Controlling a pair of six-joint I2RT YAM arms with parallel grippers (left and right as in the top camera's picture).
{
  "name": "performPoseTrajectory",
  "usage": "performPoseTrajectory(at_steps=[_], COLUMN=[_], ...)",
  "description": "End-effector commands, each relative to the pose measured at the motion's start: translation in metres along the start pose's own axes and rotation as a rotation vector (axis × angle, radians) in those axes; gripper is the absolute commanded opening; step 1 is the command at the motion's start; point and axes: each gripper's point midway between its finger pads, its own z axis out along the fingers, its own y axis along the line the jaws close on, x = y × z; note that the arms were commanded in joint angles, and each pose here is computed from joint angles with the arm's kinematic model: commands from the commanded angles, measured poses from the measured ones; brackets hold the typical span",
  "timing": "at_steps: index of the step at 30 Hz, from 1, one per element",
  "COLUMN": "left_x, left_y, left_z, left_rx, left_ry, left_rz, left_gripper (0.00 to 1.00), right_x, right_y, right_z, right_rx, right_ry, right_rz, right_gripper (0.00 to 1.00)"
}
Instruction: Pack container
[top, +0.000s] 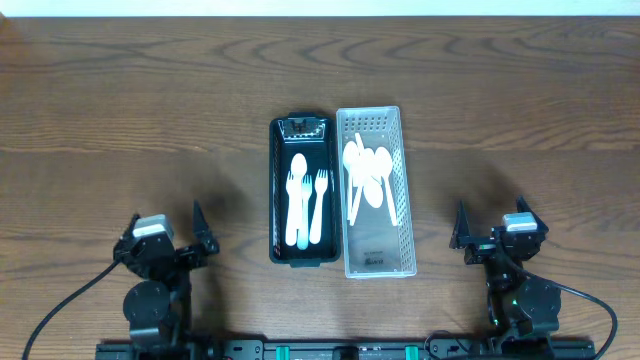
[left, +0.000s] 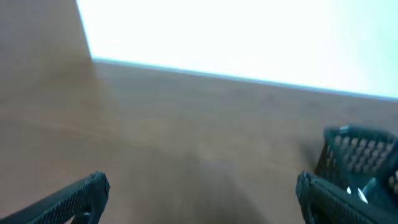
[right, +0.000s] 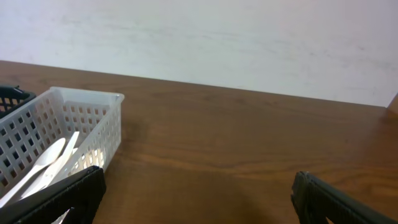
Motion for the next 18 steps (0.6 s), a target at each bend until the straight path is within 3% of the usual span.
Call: performPoseTrajectory(at_steps=[1,10,18], left_x=[0.004,0.045,0.045], left_y=[-0.003,-0.006,-0.01], left_z=[0.007,0.014,0.014], left_rx=[0.02,0.038,0.063], left_ry=[-0.05,0.042,0.046], left_rz=[0.022,0.03,-0.027], left_gripper=[0.98,0.98,0.98], right_x=[0.0,0.0,0.0], right_y=[-0.001,-0.001,-0.001], right_z=[0.0,0.0,0.0], right_rx=[0.004,0.004,0.004], right_ry=[-0.001,-0.001,-0.001], right_rz=[-0.011,-0.011,-0.011], right_gripper=[0.99,0.99,0.99])
